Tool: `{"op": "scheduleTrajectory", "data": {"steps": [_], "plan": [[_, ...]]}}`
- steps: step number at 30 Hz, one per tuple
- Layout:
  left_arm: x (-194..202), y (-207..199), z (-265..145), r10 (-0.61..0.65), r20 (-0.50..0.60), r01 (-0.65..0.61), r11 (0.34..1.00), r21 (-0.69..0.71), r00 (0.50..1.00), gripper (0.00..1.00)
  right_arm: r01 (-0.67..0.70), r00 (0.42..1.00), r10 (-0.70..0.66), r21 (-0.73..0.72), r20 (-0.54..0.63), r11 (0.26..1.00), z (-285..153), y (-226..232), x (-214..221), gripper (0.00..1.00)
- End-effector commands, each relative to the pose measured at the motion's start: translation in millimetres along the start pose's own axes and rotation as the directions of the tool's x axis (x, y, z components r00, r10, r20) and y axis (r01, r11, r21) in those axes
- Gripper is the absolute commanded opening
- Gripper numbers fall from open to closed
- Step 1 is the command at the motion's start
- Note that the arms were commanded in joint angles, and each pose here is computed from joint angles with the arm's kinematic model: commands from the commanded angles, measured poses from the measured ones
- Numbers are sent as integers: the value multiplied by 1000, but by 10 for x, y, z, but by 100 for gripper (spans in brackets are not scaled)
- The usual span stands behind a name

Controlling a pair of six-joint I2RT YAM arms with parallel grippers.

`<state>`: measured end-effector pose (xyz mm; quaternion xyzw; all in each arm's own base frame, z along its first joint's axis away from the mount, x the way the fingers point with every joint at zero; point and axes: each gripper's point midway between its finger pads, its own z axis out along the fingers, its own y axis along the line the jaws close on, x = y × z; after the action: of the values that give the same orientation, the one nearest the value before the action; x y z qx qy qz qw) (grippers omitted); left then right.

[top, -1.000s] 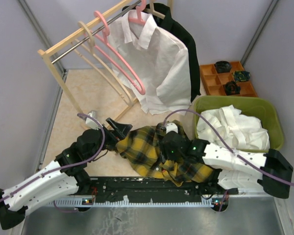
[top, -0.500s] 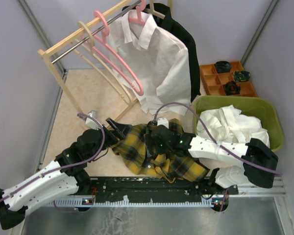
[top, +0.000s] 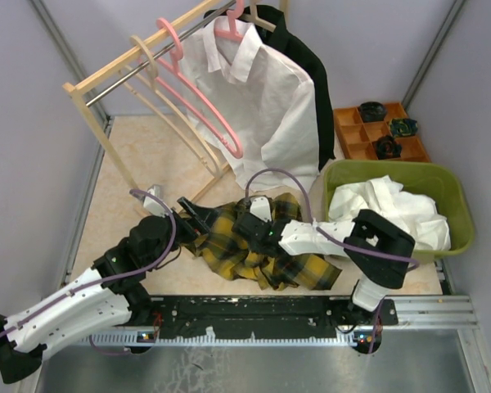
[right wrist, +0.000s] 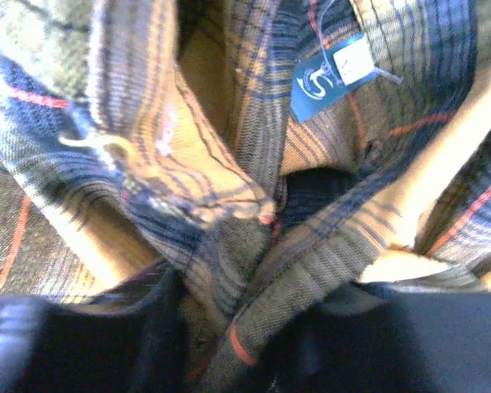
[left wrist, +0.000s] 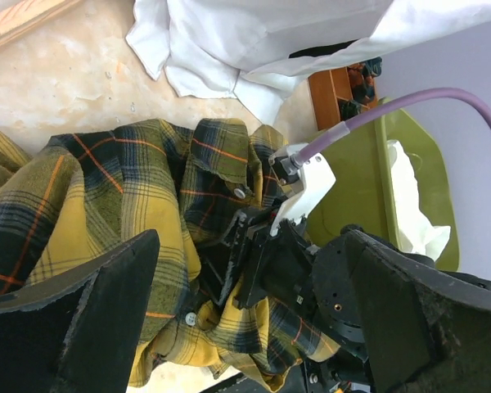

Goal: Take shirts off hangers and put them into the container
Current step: Pick up the shirt from the center of the board, then place the shirt in the bin.

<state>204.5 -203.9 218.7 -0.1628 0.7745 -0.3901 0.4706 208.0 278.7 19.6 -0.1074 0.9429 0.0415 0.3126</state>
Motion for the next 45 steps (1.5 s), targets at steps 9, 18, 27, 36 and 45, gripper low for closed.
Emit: {"op": "scheduleTrajectory", "data": {"steps": [9, 18, 27, 36, 45], "plan": [[-136, -64, 0, 24, 52, -25, 1000, 8, 998, 99, -108, 897, 198, -238, 395, 965, -1426, -351, -1017, 0], [-66, -65, 39, 24, 29, -25, 1000, 13, 999, 99, -246, 669, 323, -210, 670, 946, -2826, -1581, -1456, 0], [-41, -90, 68, 22, 23, -22, 999, 24, 1000, 99, -384, 535, 272, -57, 800, 922, -3434, -2317, -1642, 0], [-45, -59, 65, 21, 26, -21, 1000, 10, 999, 99, -538, 563, 23, 345, 826, 769, -3880, -2867, -1757, 0], [5, -80, 104, 24, 6, -24, 1000, 16, 1000, 99, -560, 620, -7, 449, 785, 696, -3495, -2822, -1508, 0]]}}
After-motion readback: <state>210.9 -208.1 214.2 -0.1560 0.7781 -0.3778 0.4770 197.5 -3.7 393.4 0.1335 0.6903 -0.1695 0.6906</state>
